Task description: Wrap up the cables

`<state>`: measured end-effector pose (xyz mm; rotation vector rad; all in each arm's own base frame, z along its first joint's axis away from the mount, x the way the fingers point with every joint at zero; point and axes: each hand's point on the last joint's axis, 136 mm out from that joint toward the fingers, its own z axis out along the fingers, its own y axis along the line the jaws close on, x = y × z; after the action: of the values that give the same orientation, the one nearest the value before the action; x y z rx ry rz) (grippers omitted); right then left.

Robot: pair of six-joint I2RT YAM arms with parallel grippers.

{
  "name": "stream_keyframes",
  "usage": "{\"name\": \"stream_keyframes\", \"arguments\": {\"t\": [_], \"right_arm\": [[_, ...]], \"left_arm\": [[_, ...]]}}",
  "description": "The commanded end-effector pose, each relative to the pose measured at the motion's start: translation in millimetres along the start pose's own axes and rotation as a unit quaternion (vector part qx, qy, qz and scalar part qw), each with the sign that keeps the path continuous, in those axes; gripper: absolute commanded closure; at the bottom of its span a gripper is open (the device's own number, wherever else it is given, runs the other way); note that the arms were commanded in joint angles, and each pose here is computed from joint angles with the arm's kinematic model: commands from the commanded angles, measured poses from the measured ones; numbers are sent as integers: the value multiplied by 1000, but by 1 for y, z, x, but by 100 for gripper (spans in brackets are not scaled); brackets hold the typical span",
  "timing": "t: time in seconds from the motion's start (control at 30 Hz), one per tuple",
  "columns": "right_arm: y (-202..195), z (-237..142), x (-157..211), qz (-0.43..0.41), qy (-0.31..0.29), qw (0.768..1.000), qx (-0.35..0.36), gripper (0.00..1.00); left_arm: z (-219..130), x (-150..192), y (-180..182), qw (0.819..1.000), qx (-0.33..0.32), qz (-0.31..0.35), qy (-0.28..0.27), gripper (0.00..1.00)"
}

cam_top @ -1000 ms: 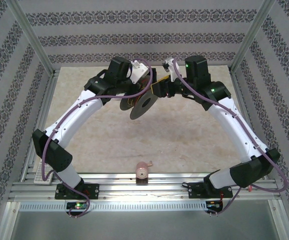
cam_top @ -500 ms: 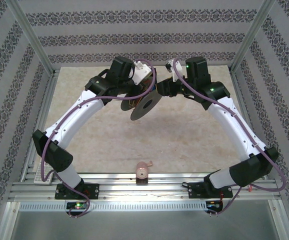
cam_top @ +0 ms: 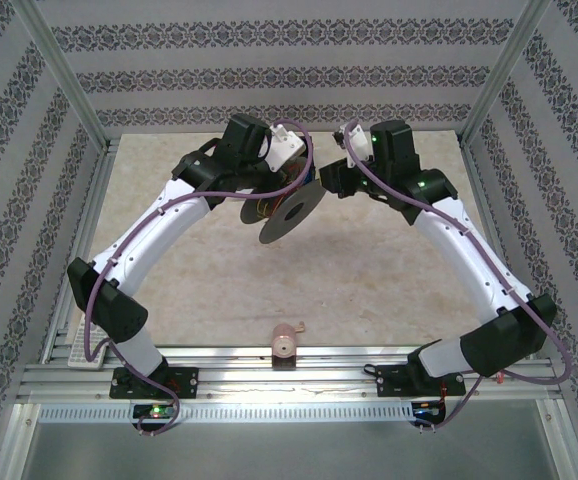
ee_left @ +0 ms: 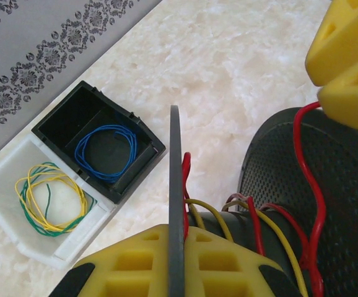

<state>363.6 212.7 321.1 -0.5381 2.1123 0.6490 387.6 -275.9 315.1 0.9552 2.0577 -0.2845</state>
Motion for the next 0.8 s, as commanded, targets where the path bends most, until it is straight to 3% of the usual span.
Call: {"name": "stream_keyframes", "arguments": {"t": [0.0,0.17,0.53,0.77], "right_arm": [[-16,-5,1,5,-11,999,33,83],[-28,-6,0,14,-23,999,44,100],[-77,-3,15,82,-44,995,27,100],[-108,7,49,141,-44,989,13,100]], "left_arm": [[-32,-43,-6,997,6,16,-76,100],[-37,-44,-11,996,21,19,-84,100],[-51,-48,-29,990,63,30,-120,100],[-62,-54,-27,988,57,32,-139,100]]}}
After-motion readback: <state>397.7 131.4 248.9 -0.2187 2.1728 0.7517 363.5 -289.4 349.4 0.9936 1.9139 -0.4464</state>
